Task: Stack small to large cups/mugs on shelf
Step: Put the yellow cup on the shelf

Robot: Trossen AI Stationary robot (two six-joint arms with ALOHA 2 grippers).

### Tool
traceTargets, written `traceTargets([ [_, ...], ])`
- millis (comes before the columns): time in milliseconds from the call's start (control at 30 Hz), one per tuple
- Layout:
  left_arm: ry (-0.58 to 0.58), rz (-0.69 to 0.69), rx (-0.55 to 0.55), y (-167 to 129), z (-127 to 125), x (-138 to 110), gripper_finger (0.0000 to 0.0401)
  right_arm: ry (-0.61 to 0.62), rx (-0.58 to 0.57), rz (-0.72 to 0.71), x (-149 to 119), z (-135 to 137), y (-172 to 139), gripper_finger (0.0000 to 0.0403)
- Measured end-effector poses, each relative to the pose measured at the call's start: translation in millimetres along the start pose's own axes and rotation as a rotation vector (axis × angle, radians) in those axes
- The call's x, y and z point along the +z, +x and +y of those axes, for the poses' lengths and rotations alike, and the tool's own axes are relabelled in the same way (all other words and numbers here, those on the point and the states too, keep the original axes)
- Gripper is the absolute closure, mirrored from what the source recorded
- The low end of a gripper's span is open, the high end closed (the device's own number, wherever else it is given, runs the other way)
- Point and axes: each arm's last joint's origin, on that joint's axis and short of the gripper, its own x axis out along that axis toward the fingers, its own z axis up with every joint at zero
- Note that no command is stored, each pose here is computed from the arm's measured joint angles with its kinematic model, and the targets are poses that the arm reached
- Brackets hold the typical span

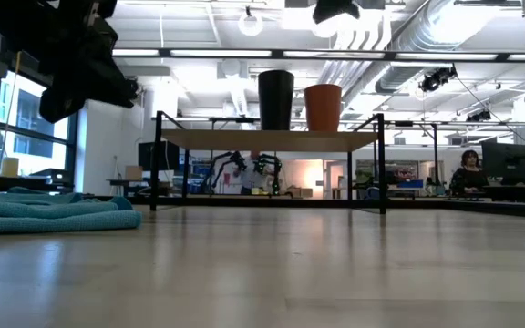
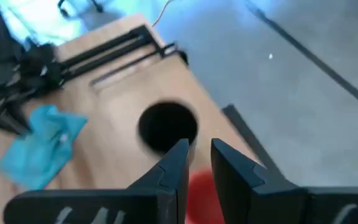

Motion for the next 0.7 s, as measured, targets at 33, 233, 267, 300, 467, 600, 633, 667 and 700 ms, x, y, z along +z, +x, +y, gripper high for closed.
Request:
traceTargets([
  [33,0.002,0.0,-0.029,0,-2,1,0.0345,-0.008,0.009,0.016,-4,5,-10,0.0342],
  [233,0.069,0.024,-0.26,9,-25,4,0.0345,-0.047,0.111,0.158,-37,33,-66,0.0342],
  [267,0.089,0.033,-0.292,12,-28,3,0.0345,-0.06,0.126,0.132,-39,38,-73,0.0342],
  [300,0.107,0.039,-0.324,15,-31,2,0.0345,-0.059,0.144,0.126,-44,43,-81,0.0342],
  [467,0.159,0.089,-0.491,38,-49,-6,0.0345,-0.07,0.204,0.112,-70,59,-116,0.0342],
  [600,0.213,0.165,-0.577,59,-68,-11,0.0345,-0.026,0.215,0.148,-91,64,-127,0.0342],
  [633,0.235,0.181,-0.596,64,-75,-10,0.0345,-0.011,0.216,0.16,-97,65,-129,0.0342],
  [667,0.262,0.201,-0.616,69,-82,-10,0.0345,0.004,0.213,0.177,-104,65,-129,0.0342],
  [700,0.291,0.217,-0.64,74,-90,-9,0.0345,0.015,0.216,0.198,-109,66,-129,0.0342],
])
